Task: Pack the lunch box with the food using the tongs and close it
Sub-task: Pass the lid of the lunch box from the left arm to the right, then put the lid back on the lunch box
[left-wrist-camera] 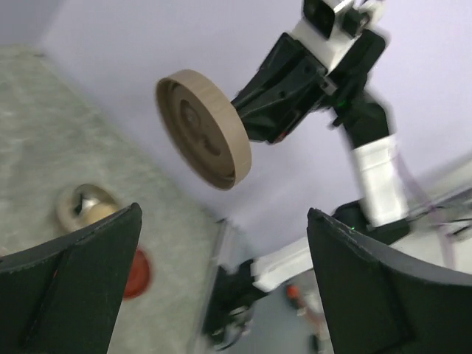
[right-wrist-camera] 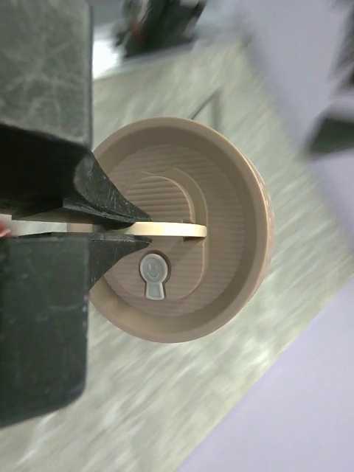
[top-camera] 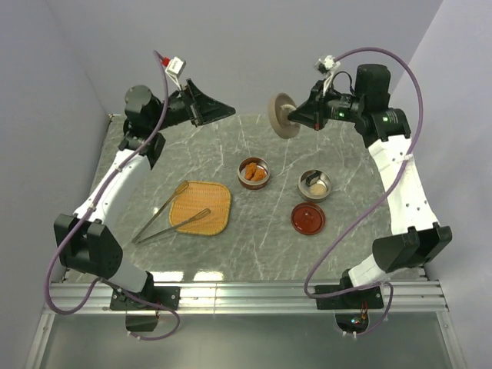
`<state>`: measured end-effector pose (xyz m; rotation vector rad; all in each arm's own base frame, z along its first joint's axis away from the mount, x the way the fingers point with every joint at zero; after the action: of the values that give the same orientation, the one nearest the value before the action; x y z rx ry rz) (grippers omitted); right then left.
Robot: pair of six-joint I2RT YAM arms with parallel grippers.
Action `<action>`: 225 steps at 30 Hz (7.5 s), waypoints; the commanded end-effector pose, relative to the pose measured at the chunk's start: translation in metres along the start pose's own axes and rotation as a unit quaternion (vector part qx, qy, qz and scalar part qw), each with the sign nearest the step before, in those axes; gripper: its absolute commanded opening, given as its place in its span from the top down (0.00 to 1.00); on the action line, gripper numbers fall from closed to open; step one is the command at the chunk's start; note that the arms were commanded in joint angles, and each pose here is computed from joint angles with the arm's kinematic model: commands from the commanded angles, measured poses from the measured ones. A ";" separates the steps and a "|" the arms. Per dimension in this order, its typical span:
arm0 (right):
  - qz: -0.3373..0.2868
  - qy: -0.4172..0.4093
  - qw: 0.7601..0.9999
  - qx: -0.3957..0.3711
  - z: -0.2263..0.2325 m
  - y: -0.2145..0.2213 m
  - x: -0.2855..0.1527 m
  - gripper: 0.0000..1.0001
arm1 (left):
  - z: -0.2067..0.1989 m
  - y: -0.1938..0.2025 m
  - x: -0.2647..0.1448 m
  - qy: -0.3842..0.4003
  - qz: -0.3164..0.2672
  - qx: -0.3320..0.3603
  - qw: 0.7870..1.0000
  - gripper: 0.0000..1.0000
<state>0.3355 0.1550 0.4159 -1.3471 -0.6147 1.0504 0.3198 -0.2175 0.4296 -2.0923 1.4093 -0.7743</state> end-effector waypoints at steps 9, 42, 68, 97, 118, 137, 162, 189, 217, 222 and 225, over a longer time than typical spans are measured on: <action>0.344 0.102 0.931 -0.067 -0.080 0.122 -0.026 1.00 | -0.004 0.006 -0.048 -0.177 0.079 0.287 0.938 0.01; 0.392 -0.134 0.848 -0.330 -0.140 0.229 -0.041 1.00 | 0.013 0.034 -0.069 -0.215 0.132 0.268 0.930 0.01; 0.407 -0.175 0.837 -0.322 -0.141 0.254 -0.030 1.00 | 0.018 0.041 -0.069 -0.208 0.137 0.254 0.935 0.01; 0.407 -0.184 0.852 -0.272 -0.136 0.277 -0.023 1.00 | 0.023 0.045 -0.066 -0.197 0.142 0.240 0.940 0.01; 0.437 -0.182 0.854 -0.215 -0.134 0.284 -0.030 1.00 | 0.026 0.047 -0.066 -0.199 0.144 0.234 0.941 0.01; 0.484 -0.022 0.873 -0.049 -0.137 0.295 -0.026 1.00 | 0.027 0.048 -0.065 -0.197 0.140 0.223 0.944 0.01; 0.384 0.268 0.840 0.273 -0.129 0.318 -0.028 1.00 | 0.034 0.055 -0.069 -0.209 0.132 0.208 0.946 0.01; 0.319 0.245 0.867 0.292 -0.118 0.268 -0.025 0.61 | 0.031 0.058 -0.070 -0.198 0.136 0.207 0.948 0.01; 0.271 0.328 0.888 0.172 -0.130 0.204 -0.052 0.82 | 0.024 0.058 -0.071 -0.189 0.133 0.214 0.949 0.01; 0.310 0.331 0.873 0.178 -0.144 0.219 -0.049 0.96 | 0.025 0.057 -0.070 -0.191 0.133 0.215 0.949 0.01; 0.321 0.325 0.872 0.179 -0.144 0.226 -0.045 0.97 | 0.024 0.056 -0.071 -0.192 0.133 0.216 0.948 0.01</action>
<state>0.3764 0.0279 0.1785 -1.4363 0.5472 1.0710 0.2816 -0.1699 0.3478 -1.5784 1.1899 -0.4178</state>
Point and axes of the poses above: each gripper's point midway between its finger pads, its own x axis out along the fingers, its own z axis along the line the jaws close on, y = z × x, the point moved 5 cm from there along -x, back along the fingers, and after that the axes turned 1 degree about x, right-handed, at the moved point
